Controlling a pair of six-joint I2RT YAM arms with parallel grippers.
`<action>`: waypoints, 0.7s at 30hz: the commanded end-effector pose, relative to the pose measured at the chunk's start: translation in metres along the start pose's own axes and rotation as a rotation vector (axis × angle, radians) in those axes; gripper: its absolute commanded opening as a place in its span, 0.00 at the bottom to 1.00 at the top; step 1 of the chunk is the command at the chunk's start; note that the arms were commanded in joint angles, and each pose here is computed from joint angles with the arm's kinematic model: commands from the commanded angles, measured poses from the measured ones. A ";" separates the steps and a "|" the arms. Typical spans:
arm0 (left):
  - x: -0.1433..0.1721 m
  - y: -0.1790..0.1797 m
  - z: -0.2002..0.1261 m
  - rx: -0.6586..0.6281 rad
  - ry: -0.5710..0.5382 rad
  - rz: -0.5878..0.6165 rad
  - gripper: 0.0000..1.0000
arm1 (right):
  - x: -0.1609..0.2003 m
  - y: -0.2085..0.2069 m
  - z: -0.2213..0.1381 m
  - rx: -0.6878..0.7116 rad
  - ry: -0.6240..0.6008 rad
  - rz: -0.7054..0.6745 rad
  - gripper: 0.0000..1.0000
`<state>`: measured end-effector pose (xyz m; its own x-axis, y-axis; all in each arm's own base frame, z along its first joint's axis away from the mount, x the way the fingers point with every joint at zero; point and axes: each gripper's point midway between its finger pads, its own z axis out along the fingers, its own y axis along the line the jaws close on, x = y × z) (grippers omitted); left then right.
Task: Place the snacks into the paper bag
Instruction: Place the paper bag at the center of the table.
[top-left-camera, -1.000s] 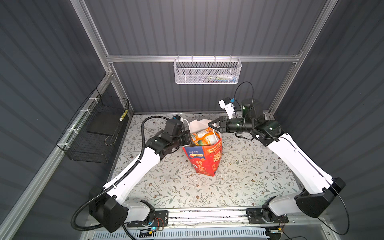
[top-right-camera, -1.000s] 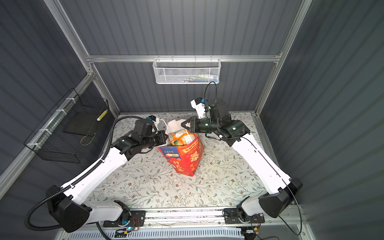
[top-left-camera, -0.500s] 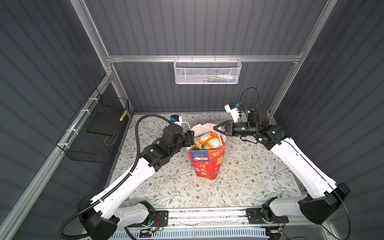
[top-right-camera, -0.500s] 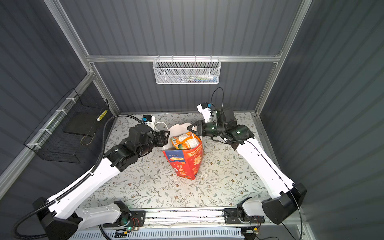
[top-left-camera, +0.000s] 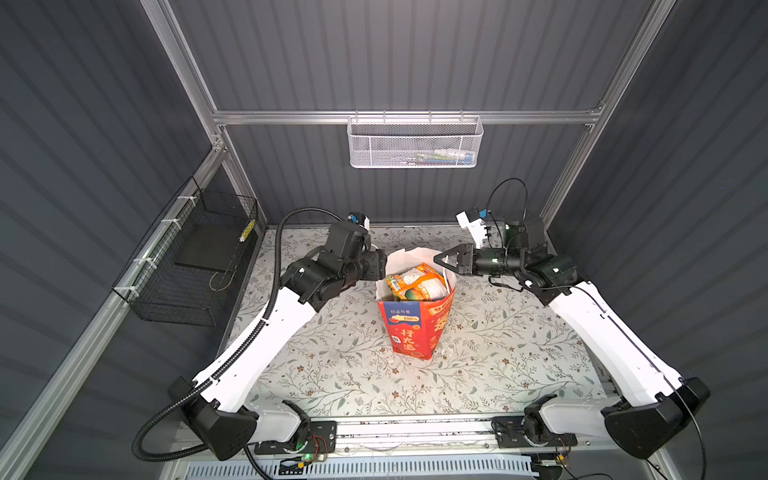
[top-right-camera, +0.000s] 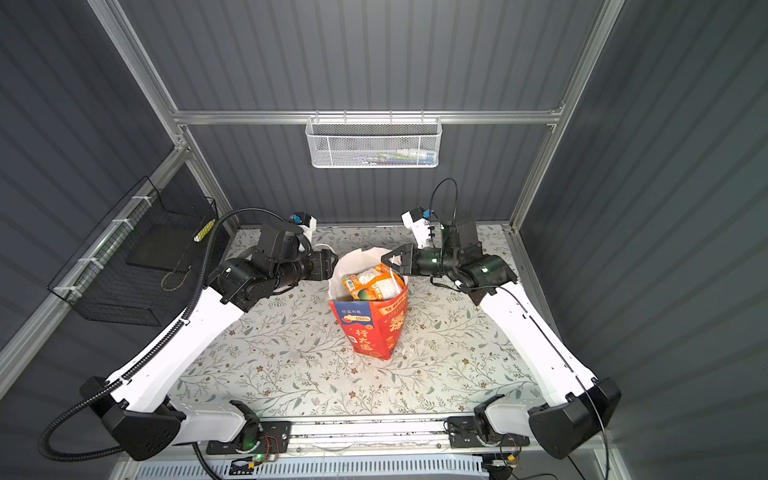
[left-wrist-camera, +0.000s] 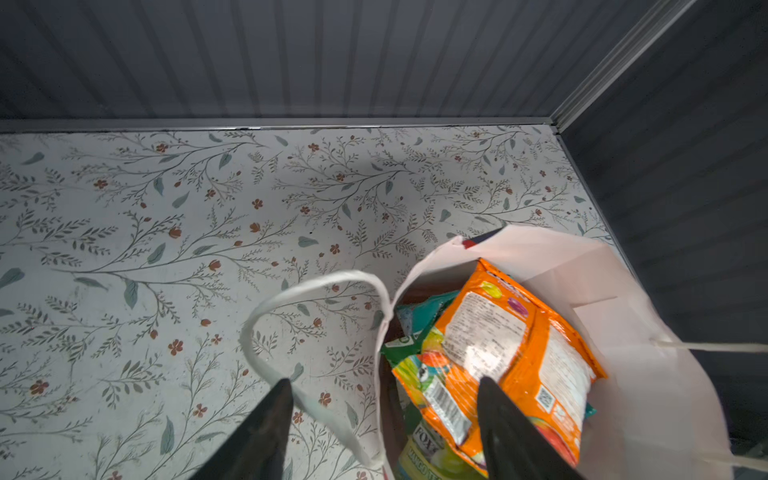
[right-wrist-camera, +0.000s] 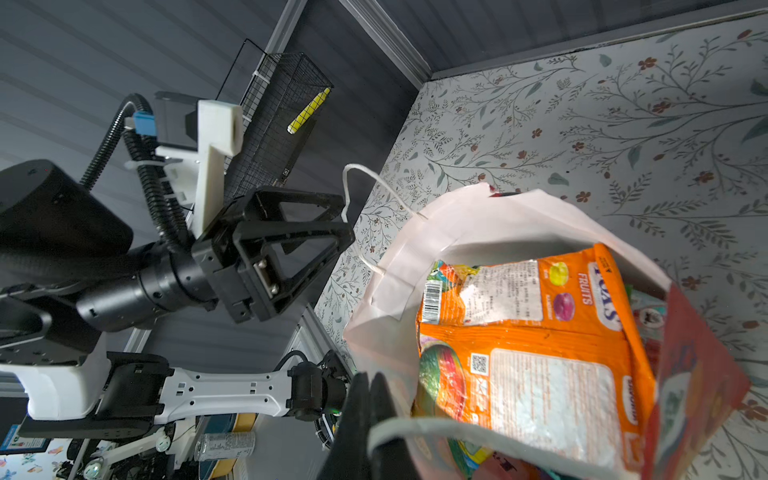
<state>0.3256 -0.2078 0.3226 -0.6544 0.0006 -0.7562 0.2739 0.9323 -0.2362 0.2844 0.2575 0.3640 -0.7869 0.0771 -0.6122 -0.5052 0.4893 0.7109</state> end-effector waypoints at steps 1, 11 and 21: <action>-0.002 0.003 -0.016 0.021 0.000 0.003 0.70 | -0.001 0.014 -0.011 -0.044 -0.024 -0.060 0.02; -0.014 -0.005 -0.042 0.095 -0.057 -0.015 0.73 | 0.006 0.008 -0.017 -0.029 -0.027 -0.063 0.04; -0.007 -0.008 -0.004 0.108 0.017 -0.034 0.70 | 0.009 0.009 -0.018 -0.032 -0.019 -0.064 0.05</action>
<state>0.3225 -0.2095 0.3343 -0.6610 -0.0225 -0.7501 0.3183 0.8968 -0.3074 0.2748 0.2467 0.3585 -0.7772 0.0745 -0.6248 -0.5135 0.4988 0.6982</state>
